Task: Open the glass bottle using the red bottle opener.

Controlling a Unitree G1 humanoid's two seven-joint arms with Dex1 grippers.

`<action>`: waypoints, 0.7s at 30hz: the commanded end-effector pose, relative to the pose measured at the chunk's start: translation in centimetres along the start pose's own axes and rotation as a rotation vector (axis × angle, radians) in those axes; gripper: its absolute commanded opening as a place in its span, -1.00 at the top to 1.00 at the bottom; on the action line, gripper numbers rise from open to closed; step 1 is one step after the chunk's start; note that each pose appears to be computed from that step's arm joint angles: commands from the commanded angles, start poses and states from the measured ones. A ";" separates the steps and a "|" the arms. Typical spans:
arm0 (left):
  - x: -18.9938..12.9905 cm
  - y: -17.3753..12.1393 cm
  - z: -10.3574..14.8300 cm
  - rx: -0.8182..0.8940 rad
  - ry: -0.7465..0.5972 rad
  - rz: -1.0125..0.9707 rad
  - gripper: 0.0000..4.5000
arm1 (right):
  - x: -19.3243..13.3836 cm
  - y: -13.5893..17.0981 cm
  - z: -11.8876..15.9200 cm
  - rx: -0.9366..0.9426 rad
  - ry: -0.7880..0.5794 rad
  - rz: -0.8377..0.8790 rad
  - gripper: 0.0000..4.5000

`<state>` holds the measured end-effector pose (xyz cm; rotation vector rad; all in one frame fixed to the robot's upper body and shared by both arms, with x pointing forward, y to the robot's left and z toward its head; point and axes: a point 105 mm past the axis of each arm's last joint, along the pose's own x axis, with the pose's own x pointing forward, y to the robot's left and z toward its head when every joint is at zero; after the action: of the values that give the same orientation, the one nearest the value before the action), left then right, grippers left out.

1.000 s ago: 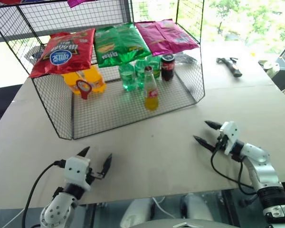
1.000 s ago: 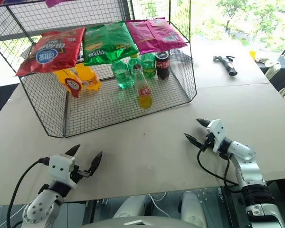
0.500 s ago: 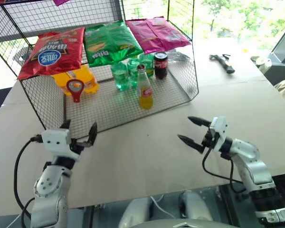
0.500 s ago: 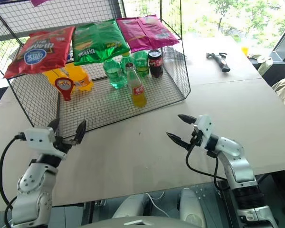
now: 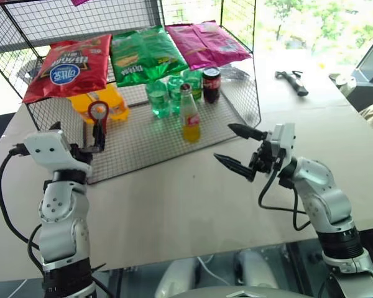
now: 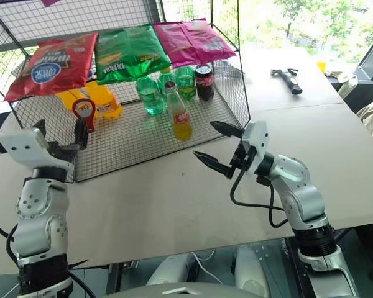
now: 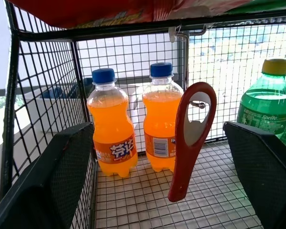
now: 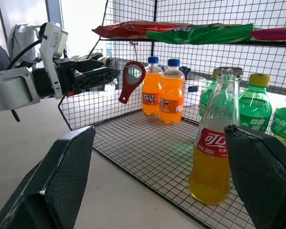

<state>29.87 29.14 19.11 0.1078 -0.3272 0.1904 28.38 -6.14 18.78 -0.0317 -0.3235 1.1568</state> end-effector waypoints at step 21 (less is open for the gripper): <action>3.2 0.0 0.0 -0.056 0.009 -0.138 0.97 | 0.9 0.6 1.0 -0.053 -0.045 -0.010 -1.00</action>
<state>33.48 29.56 17.83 0.0812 -0.2240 0.0415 28.26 -5.43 19.03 -0.0435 -0.3432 1.1349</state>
